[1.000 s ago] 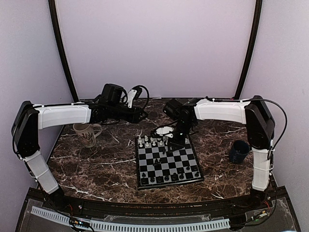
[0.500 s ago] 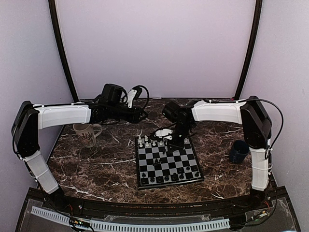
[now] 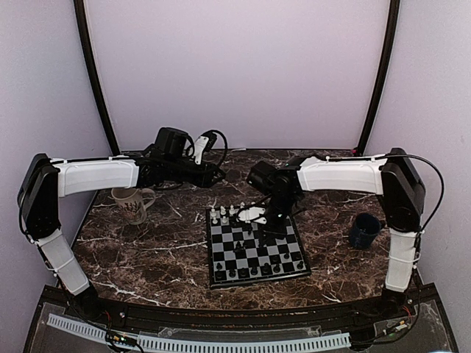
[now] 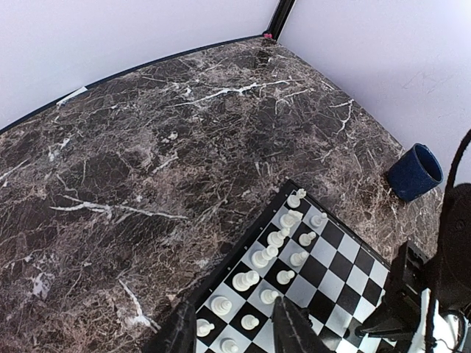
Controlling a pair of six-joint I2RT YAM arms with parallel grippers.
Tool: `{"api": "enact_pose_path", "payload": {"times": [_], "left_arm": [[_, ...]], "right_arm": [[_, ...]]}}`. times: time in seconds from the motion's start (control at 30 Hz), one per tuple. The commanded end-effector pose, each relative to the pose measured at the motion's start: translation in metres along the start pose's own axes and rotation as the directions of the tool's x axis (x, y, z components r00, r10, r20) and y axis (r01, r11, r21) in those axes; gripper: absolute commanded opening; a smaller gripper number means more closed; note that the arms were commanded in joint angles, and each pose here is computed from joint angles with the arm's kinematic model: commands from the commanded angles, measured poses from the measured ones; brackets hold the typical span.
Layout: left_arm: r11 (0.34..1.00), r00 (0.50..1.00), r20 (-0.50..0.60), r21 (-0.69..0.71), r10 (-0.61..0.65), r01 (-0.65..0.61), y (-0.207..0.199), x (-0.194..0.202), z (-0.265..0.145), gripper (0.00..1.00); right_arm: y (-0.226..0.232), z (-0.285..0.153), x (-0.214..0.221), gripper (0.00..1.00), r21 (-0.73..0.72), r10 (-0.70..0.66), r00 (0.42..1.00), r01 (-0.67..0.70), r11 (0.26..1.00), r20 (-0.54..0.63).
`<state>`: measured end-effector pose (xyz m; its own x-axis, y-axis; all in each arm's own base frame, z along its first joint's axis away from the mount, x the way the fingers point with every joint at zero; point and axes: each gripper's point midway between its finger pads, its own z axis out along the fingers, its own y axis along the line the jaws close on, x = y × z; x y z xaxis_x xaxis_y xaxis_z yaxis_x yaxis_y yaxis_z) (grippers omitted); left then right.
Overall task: Set up the chess pieces on the board
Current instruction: Pick up the pawn from the chessboard, then place the pawn at b7.
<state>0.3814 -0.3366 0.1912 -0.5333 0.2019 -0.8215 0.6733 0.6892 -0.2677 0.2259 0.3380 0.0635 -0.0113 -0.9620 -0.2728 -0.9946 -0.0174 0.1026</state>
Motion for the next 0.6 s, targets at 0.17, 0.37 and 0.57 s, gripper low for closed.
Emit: {"api": "enact_pose_path", "payload": {"times": [0.17, 0.37, 0.57], "left_arm": [[1.000, 1.000, 0.004, 0.020, 0.010, -0.010, -0.003, -0.005, -0.005, 0.38], [1.000, 1.000, 0.004, 0.021, 0.012, -0.012, -0.004, -0.005, -0.005, 0.38], [1.000, 1.000, 0.005, 0.021, 0.014, -0.014, -0.004, -0.006, -0.005, 0.38]], "right_arm": [[0.040, 0.000, 0.004, 0.04, -0.088, -0.091, 0.996, 0.089, 0.992, -0.018], [0.047, 0.006, 0.009, 0.05, -0.106, -0.110, 0.993, 0.105, 0.989, -0.043], [0.050, 0.011, 0.010, 0.06, -0.117, -0.114, 0.992, 0.107, 0.987, -0.052]]}}
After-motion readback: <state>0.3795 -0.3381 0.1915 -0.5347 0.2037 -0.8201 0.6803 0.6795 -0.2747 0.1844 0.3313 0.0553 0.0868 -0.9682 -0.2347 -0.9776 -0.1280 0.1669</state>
